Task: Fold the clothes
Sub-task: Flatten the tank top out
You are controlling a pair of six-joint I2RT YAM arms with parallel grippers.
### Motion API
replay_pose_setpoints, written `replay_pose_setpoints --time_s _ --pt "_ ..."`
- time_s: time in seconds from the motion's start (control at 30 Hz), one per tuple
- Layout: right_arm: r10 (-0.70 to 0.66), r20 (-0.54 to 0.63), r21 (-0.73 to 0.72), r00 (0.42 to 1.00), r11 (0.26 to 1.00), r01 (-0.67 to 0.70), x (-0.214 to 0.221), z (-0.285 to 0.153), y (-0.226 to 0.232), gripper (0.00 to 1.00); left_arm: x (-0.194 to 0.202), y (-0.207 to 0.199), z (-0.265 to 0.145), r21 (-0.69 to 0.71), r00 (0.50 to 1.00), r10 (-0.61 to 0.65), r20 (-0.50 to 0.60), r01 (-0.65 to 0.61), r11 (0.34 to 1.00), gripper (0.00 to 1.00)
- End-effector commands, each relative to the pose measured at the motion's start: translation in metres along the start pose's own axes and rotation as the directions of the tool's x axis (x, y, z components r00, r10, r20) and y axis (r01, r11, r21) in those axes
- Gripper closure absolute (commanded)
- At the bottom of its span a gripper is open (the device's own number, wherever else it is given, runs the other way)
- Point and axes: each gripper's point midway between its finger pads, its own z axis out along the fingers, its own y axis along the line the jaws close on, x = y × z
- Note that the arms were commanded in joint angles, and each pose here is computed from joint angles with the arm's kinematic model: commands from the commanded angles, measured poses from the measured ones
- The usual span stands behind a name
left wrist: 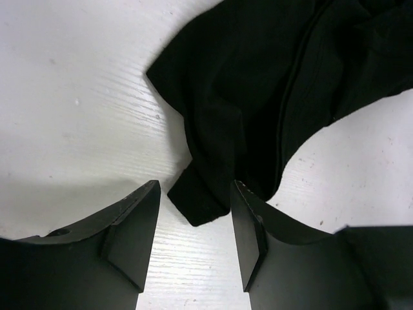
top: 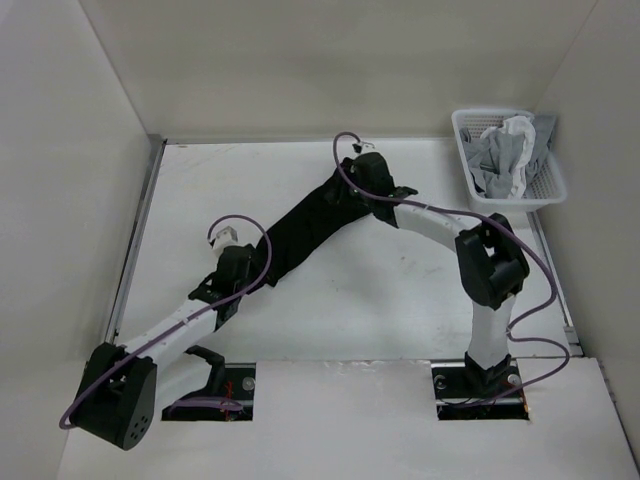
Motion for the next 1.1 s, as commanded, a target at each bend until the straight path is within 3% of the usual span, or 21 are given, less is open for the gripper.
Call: replay_pose_setpoints --time_s 0.0,0.27,0.4,0.63,0.8,0.93,1.07 --pt "-0.033 0.005 -0.026 0.999 0.999 0.033 -0.01 0.011 0.019 0.5 0.008 -0.008 0.002 0.033 0.999 -0.02 -0.025 0.021 0.999 0.55" --pt "-0.018 -0.024 -0.009 1.0 1.0 0.018 0.031 -0.001 0.018 0.52 0.015 -0.006 0.003 0.013 0.999 0.018 -0.043 -0.018 1.0 0.62" --pt "-0.001 -0.091 0.04 0.996 0.999 0.005 0.053 0.008 0.004 0.47 0.024 -0.012 0.0 0.035 0.997 0.051 -0.053 -0.05 0.998 0.56" --pt "0.003 -0.115 0.045 0.993 0.999 0.002 0.065 0.01 0.007 0.48 0.018 -0.023 0.001 0.049 0.997 0.076 -0.027 -0.075 0.996 0.53" --pt "-0.059 -0.124 0.005 0.991 0.998 0.06 0.074 0.015 0.036 0.59 0.02 -0.018 0.013 0.014 0.995 0.087 -0.043 -0.086 0.996 0.75" --pt "-0.068 -0.136 -0.001 0.988 0.998 0.068 0.077 0.025 0.047 0.53 0.015 -0.02 0.013 0.019 0.997 0.066 -0.028 -0.066 0.998 0.89" --pt "-0.067 -0.161 0.037 0.985 0.997 0.074 0.083 0.035 0.045 0.44 0.01 -0.02 0.008 0.037 0.999 0.045 -0.017 -0.045 0.998 0.93"
